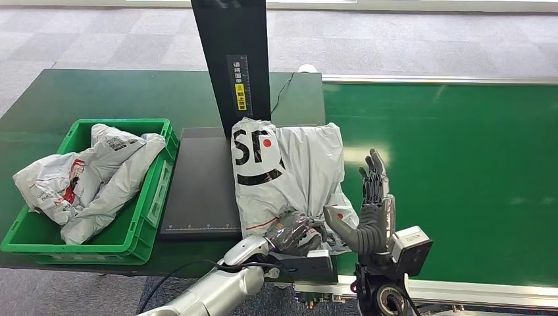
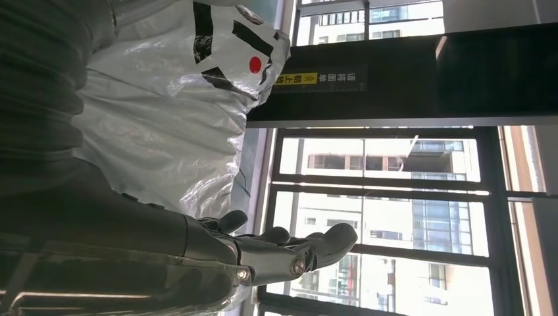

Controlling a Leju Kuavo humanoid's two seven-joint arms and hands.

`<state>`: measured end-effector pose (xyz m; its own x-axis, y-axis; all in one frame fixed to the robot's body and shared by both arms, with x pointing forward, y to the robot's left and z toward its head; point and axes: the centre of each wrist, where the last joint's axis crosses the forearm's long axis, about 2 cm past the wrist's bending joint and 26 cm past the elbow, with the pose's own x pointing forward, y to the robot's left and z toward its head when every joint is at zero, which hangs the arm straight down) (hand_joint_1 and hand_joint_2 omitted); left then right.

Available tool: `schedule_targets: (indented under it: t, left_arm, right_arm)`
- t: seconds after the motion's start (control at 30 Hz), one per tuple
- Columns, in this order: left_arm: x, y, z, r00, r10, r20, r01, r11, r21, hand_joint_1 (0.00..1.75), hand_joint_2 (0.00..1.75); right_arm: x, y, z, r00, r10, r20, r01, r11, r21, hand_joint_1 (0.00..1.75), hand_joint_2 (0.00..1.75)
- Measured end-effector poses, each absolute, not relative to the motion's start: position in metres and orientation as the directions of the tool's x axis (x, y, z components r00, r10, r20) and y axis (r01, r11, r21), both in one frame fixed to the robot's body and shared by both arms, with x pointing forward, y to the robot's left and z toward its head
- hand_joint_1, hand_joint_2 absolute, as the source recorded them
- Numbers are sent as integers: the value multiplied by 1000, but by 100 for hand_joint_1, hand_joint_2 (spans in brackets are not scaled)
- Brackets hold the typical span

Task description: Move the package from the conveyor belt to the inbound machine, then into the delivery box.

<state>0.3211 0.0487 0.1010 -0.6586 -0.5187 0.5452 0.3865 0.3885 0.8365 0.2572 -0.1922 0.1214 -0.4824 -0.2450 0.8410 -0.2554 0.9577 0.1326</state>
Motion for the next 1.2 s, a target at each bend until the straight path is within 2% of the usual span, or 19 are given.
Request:
schedule_targets:
  t: [0.13,0.23,0.37,0.5,0.67,0.93,1.2]
  left_arm:
    - [321,49,102,-658,-508,556,386,407,828,175,175]
    - [324,52,104,-628,-440,642,415,509,754,175,175]
    - [332,65,117,-545,-246,802,438,732,522,175,175]
    - [340,97,142,-546,-31,838,360,894,267,175,175]
    - [330,151,172,-669,101,737,207,977,54,175,175]
    - [304,219,223,-854,70,516,17,994,-107,175,175]
    - [284,266,246,-913,173,370,61,953,-296,175,175]
  right_arm:
    - [256,-194,122,-486,-242,840,-249,959,133,0,175]
    - [255,-195,122,-488,-240,839,-243,961,133,0,175]
    - [248,-196,117,-483,-229,845,-218,966,137,0,175]
    - [241,-197,111,-477,-226,850,-190,970,151,0,175]
    - [237,-197,108,-472,-225,852,-173,972,161,0,175]
    - [238,-199,108,-465,-217,858,-149,975,165,0,175]
    - [238,-200,108,-461,-212,862,-147,976,161,0,175]
